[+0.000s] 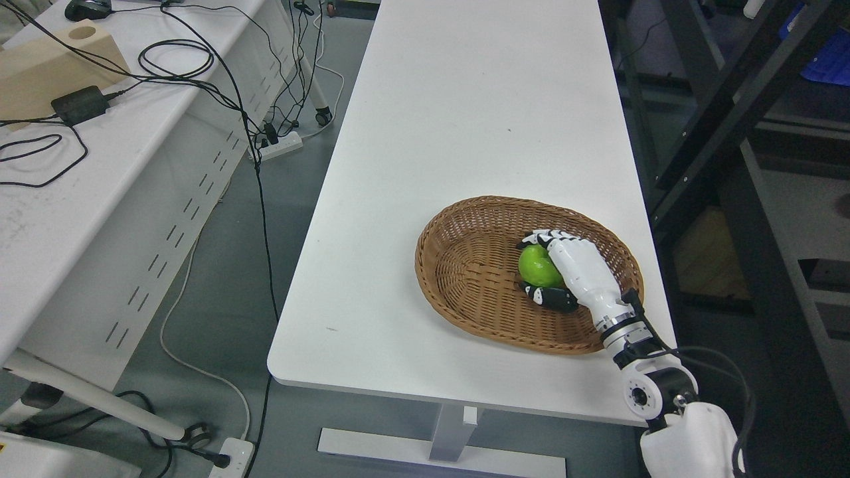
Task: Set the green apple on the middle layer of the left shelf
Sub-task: 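Close the right hand fingers around the green apple, then lift the green apple out of the basket with the right hand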
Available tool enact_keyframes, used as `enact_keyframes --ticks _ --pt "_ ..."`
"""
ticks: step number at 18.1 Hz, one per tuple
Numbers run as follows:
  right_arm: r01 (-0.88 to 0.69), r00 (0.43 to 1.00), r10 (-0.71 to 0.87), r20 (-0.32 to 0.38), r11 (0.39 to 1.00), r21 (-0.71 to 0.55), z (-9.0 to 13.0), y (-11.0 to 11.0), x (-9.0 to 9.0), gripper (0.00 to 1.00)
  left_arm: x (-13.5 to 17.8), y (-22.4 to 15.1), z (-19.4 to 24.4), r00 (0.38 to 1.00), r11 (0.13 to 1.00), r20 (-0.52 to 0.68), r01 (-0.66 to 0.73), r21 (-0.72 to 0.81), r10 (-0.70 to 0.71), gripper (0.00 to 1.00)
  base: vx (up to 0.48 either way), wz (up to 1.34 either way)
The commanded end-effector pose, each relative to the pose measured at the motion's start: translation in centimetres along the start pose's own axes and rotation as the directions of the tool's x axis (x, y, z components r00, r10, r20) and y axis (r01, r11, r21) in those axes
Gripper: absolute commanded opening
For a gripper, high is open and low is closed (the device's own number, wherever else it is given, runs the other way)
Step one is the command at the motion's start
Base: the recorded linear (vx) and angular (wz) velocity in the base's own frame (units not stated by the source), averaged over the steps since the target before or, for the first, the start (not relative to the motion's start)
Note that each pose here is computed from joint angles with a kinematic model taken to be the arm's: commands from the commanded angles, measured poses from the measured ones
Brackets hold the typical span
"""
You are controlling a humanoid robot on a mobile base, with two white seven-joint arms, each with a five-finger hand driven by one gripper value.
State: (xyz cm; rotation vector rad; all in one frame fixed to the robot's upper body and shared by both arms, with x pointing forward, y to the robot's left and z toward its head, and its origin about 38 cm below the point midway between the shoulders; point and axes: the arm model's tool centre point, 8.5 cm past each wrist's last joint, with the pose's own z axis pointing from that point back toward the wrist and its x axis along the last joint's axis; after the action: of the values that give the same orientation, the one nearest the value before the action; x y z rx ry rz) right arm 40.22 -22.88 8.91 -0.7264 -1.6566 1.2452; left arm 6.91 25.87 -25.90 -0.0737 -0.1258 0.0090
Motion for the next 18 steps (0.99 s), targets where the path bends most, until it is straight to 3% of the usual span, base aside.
enact_keyframes --ticks 1,5,8,18 --pt "0.021 1.000 -0.020 0.008 0.948 -0.316 1.9 -6.9 0.2 0.00 0.0 1.1 0.2 1.000 1.000 0.001 0.001 0.018 -0.001 1.00 0.000 0.00" --pt "0.086 0.996 -0.080 0.031 0.897 -0.434 5.2 -9.0 0.0 0.00 0.0 1.1 0.2 1.000 1.000 0.001 0.001 0.018 -0.001 1.00 0.000 0.00" --pt "0.106 0.992 -0.122 -0.002 0.864 -0.492 7.6 -10.2 -2.2 0.00 0.0 1.1 0.2 1.000 1.000 0.001 0.001 0.018 -0.001 1.00 0.000 0.00" --pt "0.138 0.985 -0.172 -0.031 0.874 -0.467 9.6 -7.8 -2.4 0.00 0.0 1.1 0.2 1.000 1.000 0.001 0.001 0.016 -0.001 1.00 0.000 0.00"
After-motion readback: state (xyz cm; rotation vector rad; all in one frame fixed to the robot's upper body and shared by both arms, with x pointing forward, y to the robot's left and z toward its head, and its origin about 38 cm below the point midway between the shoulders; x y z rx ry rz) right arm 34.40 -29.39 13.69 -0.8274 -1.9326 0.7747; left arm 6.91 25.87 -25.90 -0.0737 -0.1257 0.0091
